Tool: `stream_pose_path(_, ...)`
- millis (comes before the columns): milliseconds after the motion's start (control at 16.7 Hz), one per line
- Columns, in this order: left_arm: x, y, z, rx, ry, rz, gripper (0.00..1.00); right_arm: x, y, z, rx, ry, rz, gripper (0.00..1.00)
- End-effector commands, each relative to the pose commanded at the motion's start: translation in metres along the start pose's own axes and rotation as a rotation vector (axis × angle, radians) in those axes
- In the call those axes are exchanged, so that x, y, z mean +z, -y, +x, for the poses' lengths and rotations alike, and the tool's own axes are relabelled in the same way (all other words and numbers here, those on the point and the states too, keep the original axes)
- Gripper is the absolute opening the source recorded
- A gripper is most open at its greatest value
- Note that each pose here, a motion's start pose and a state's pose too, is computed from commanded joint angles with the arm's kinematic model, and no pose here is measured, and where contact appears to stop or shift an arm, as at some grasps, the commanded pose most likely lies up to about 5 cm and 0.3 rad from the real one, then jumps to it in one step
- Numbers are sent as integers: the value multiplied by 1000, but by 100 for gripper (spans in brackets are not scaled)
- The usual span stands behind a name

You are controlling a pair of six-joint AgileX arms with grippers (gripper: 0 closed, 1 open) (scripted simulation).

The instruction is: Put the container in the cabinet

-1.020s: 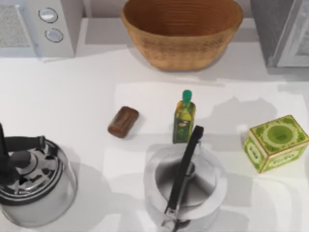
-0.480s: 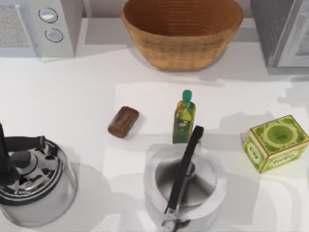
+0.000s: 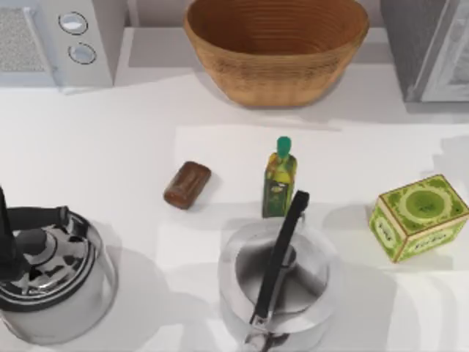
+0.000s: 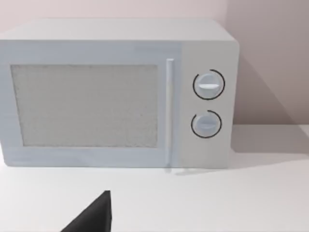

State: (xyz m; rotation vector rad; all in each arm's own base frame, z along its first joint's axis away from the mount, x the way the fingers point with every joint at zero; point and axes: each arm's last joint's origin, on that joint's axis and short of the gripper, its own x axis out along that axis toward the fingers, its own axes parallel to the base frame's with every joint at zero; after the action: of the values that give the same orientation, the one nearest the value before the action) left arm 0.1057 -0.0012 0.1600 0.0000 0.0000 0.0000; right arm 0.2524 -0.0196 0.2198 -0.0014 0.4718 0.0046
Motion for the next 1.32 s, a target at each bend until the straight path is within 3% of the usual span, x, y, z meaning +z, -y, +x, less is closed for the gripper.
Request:
stream_pose_path(360, 0, 0, 0, 0, 0, 0, 100, -41, -12, -62, 3, 117, -4, 0)
stream_pose_path(660, 0, 0, 0, 0, 0, 0, 100, -82, -18, -99, 5, 320, -6, 0)
stream_pose_path(960, 0, 0, 0, 0, 0, 0, 100, -114, -19, -105, -1, 455, -1, 0)
stream_pose_path(1320, 0, 0, 0, 0, 0, 0, 100, -120, -19, -103, -5, 472, 1, 0)
